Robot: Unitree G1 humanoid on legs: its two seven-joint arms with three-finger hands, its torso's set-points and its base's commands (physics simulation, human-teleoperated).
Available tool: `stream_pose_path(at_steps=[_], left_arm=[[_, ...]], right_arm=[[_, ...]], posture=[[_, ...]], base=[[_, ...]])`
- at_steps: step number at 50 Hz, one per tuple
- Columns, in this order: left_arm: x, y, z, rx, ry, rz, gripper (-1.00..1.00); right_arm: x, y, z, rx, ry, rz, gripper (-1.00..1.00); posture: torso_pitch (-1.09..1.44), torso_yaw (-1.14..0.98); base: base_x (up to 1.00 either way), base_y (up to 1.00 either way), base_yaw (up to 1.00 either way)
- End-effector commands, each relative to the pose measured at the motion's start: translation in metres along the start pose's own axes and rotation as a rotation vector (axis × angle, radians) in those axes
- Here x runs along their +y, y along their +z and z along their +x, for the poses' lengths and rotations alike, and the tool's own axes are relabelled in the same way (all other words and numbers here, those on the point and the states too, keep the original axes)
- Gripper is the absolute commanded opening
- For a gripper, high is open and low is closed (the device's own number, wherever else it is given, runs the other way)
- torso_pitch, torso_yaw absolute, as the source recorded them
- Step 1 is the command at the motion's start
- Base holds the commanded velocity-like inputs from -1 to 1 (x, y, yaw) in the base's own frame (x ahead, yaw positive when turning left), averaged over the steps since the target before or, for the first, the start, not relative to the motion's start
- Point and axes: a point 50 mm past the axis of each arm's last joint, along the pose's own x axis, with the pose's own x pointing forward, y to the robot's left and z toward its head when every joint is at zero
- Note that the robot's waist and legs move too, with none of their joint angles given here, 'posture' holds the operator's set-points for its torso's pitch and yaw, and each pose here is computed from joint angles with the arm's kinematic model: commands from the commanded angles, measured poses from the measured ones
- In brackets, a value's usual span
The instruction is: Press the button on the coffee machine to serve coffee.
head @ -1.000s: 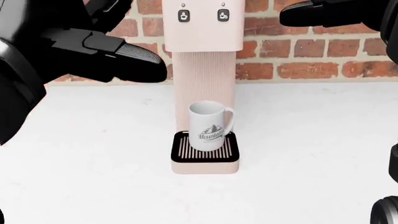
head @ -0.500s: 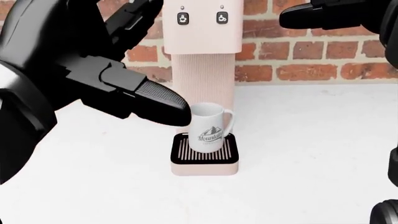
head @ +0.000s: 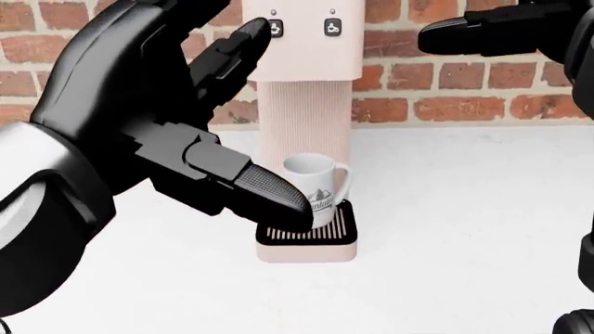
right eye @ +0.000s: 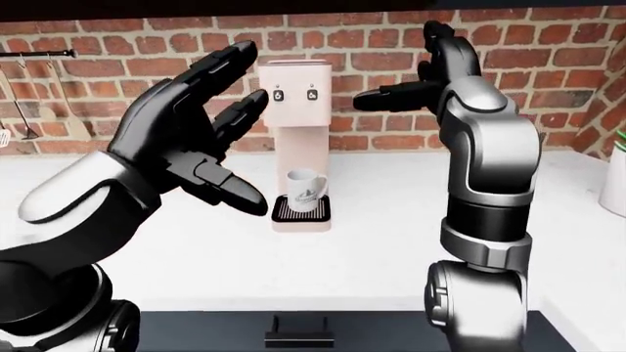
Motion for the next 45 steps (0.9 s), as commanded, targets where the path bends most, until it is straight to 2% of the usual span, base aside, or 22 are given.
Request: stream_pose_path(at_steps=[1,17,34,45], left_arm=[[0.004,0.010,0.001,-0.056,0.023,0.000,1.00],[-0.003,0.007,0.014,-0.049,0.000,-0.013,1.00],[0.007,-0.002,0.031,-0.035,0.017,0.000,1.00],[0.007,-0.010,0.041,-0.026,0.017,-0.005,1.00]], right_arm=[[-0.001,0.021,-0.004,-0.087,-0.008,-0.005,1.00],[0.001,0.018,0.000,-0.085,-0.002,0.001,1.00],[-0.001,0.018,-0.001,-0.086,-0.007,0.003,1.00],[-0.001,0.016,-0.002,-0.085,-0.009,0.007,1.00]], posture=[[-0.61,0.00],[-0.61,0.00],[-0.61,0.00],[-0.61,0.00]], base=[[0.00,0.00,0.00],[0.00,0.00,0.00],[0.00,0.00,0.00],[0.00,0.00,0.00]])
